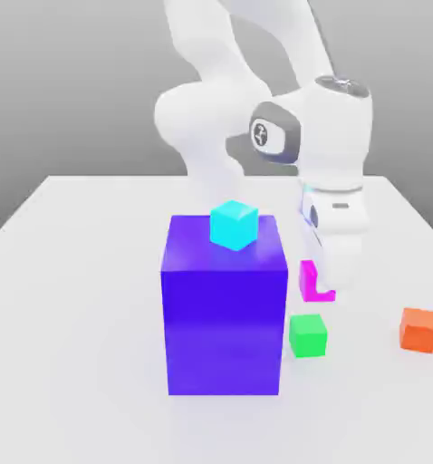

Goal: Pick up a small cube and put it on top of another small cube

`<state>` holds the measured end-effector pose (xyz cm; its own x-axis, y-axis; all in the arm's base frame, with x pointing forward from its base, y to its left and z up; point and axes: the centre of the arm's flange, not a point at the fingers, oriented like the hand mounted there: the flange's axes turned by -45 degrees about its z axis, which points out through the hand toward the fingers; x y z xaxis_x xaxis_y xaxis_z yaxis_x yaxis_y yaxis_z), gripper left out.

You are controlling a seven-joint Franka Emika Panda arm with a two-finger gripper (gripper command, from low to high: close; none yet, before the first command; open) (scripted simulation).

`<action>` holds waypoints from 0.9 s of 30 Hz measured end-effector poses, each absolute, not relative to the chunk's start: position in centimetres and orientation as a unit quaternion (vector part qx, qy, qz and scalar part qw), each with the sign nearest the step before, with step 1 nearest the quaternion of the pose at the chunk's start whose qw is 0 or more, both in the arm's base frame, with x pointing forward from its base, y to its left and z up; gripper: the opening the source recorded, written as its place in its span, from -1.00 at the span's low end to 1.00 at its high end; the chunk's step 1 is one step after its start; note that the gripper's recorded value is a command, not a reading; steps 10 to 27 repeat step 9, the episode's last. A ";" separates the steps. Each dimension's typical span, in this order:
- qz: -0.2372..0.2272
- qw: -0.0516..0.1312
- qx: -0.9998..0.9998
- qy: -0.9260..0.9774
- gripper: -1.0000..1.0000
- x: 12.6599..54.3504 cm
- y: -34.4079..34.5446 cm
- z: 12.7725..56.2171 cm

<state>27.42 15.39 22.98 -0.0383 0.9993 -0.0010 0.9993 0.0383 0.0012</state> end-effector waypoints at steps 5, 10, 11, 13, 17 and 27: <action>-0.001 -0.001 0.693 0.721 -1.00 27.3 15.4 19.2; -0.001 -0.001 0.692 0.722 1.00 27.2 15.4 17.9; -0.001 -0.001 0.692 0.722 1.00 27.2 15.4 17.9; -0.001 -0.001 0.692 0.722 1.00 27.2 15.4 17.9; -0.001 -0.001 0.692 0.722 1.00 27.2 15.4 17.9; -0.001 -0.001 0.692 0.722 1.00 27.2 15.4 17.9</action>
